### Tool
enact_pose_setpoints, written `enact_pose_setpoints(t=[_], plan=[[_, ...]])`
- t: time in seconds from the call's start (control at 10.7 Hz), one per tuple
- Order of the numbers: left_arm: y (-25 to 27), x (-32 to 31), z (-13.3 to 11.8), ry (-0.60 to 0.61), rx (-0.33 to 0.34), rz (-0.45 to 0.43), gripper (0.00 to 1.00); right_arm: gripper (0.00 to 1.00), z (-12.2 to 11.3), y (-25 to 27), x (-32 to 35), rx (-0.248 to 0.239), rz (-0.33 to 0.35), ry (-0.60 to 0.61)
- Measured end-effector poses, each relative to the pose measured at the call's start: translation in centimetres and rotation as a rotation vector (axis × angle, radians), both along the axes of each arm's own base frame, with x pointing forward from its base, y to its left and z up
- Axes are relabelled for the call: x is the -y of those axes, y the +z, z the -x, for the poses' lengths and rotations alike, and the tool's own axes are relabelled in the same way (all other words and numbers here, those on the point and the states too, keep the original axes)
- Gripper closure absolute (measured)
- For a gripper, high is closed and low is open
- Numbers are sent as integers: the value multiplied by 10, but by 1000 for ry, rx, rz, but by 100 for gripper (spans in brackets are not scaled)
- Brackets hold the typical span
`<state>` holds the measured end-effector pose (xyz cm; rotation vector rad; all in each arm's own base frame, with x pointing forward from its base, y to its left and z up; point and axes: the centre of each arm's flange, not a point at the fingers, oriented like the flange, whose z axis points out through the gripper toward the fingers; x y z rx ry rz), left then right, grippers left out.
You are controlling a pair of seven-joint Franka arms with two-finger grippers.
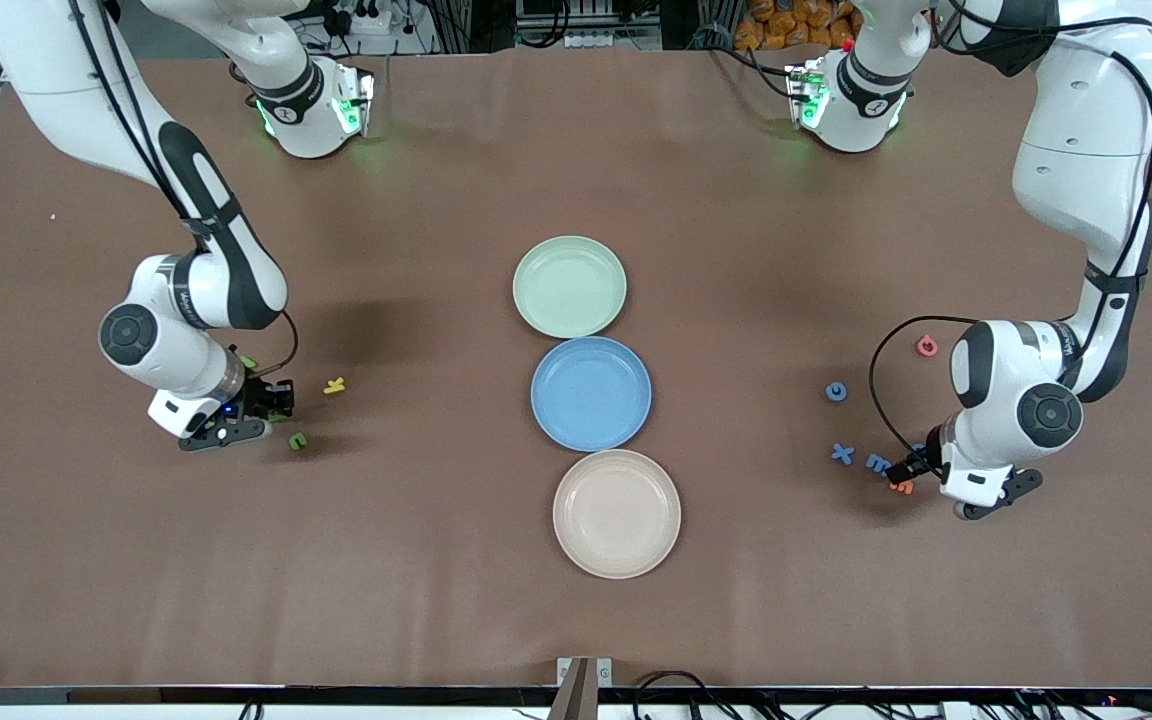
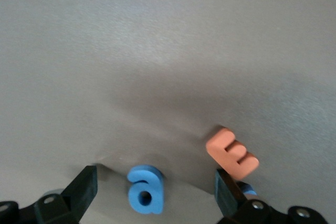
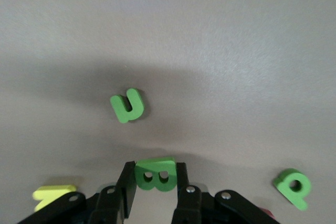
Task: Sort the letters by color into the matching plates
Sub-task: 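Carry green B to the green plate with the right gripper and release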
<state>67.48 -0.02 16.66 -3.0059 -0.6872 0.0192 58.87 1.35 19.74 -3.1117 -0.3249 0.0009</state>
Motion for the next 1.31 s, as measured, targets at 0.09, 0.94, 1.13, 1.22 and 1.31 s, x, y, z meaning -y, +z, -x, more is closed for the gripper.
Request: enact_pose_setpoints(t=[0.09, 0.94, 1.13, 1.22, 1.31], plan=[[0, 3, 0, -2, -1, 20, 0, 65, -5, 21, -1, -12, -3, 2], [0, -11, 11, -28, -17, 105, 0, 65, 25, 98, -175, -67, -114, -136], [1, -6, 14, -29, -22, 102, 0, 65, 44, 104, -227, -77, -118, -191], [1, -6, 14, -32, -19, 88, 0, 65, 57, 105, -254, -84, -120, -210], [2, -7, 12, -23, -7, 69, 0, 65, 72, 106, -284, -88, -120, -225]])
